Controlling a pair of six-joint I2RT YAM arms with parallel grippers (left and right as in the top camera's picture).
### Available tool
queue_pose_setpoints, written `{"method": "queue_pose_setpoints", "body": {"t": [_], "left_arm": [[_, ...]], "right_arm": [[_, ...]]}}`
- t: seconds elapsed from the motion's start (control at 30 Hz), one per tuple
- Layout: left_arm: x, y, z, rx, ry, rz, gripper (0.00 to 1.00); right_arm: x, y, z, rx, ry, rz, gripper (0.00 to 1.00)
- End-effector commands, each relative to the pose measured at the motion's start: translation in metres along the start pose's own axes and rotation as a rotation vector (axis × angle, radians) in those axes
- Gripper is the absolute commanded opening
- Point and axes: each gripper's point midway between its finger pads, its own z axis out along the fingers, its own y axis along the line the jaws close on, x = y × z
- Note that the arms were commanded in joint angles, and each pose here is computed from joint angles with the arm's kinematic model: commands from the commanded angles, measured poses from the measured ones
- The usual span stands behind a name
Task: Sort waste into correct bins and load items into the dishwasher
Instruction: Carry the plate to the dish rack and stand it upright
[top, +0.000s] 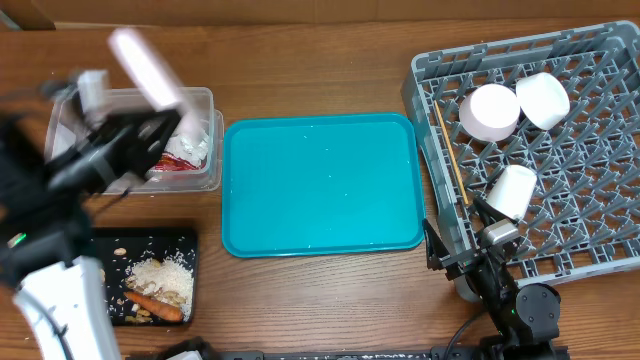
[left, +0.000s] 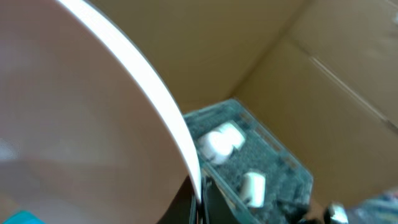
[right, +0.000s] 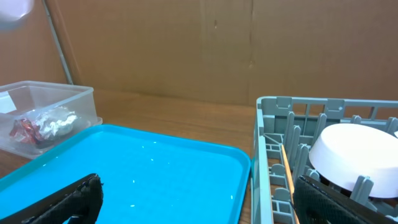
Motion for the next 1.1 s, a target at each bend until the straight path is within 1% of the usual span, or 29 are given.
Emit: {"method": "queue_pose_setpoints", "body": {"t": [0.0,0.07,0.17,0.27,0.4,0.5,0.57,0.6,0.63,0.7,0.77,0.8,0.87,0.9,0.97,1.03,1.07], "left_arm": [[-0.007,-0.029,0.067,0.099,0.011,-0.220,0.04],[-0.006,-0.049,0.104,0.189,0.017,-0.208,0.04],[0.010,-0.070,0.161,0.304,0.041,-0.255,0.04],[0.036,-0.085,0.211,0.400,0.069,-0.321,0.04],[0.069,-0.097,0.261,0.482,0.071,-0.428,0.04],[0.099,-0.101,0.288,0.511,0.094,-0.513,0.04],[0.119,-0.103,0.301,0.517,0.123,-0.538,0.04],[0.141,-0.101,0.311,0.504,0.166,-0.558,0.04],[0.153,-0.099,0.316,0.490,0.191,-0.573,0.04],[0.169,-0.094,0.323,0.463,0.226,-0.595,0.04],[0.177,-0.091,0.327,0.451,0.235,-0.590,0.04],[0.180,-0.089,0.328,0.444,0.234,-0.583,0.06],[0.186,-0.083,0.331,0.422,0.235,-0.547,0.26],[0.189,-0.081,0.332,0.413,0.241,-0.531,0.33],[0.198,-0.075,0.333,0.380,0.271,-0.530,0.40],[0.202,-0.074,0.332,0.380,0.288,-0.526,0.52],[0.203,-0.076,0.331,0.389,0.293,-0.511,0.81]], "right_arm": [[0.001,0.001,0.000,-0.007,-0.008,-0.003,1.00],[0.001,0.001,0.000,-0.007,-0.008,-0.003,1.00],[0.001,0.001,0.000,-0.007,-0.008,-0.003,1.00],[0.001,0.001,0.000,-0.007,-0.008,-0.003,1.00],[0.001,0.001,0.000,-0.007,-0.008,-0.003,1.00],[0.001,0.001,0.000,-0.007,-0.008,-0.003,1.00],[0.001,0.001,0.000,-0.007,-0.008,-0.003,1.00],[0.001,0.001,0.000,-0.007,-0.008,-0.003,1.00],[0.001,0.001,0.000,-0.007,-0.008,-0.003,1.00],[0.001,0.001,0.000,-0.007,-0.008,-0.003,1.00],[0.001,0.001,0.000,-0.007,-0.008,-0.003,1.00],[0.001,0.001,0.000,-0.007,-0.008,-0.003,1.00],[0.001,0.001,0.000,-0.007,-0.008,-0.003,1.00],[0.001,0.001,0.000,-0.007,-0.008,-0.003,1.00],[0.001,0.001,0.000,-0.007,-0.008,-0.003,1.00],[0.001,0.001,0.000,-0.007,-0.008,-0.003,1.00],[0.001,0.001,0.000,-0.007,-0.008,-0.003,1.00]]}}
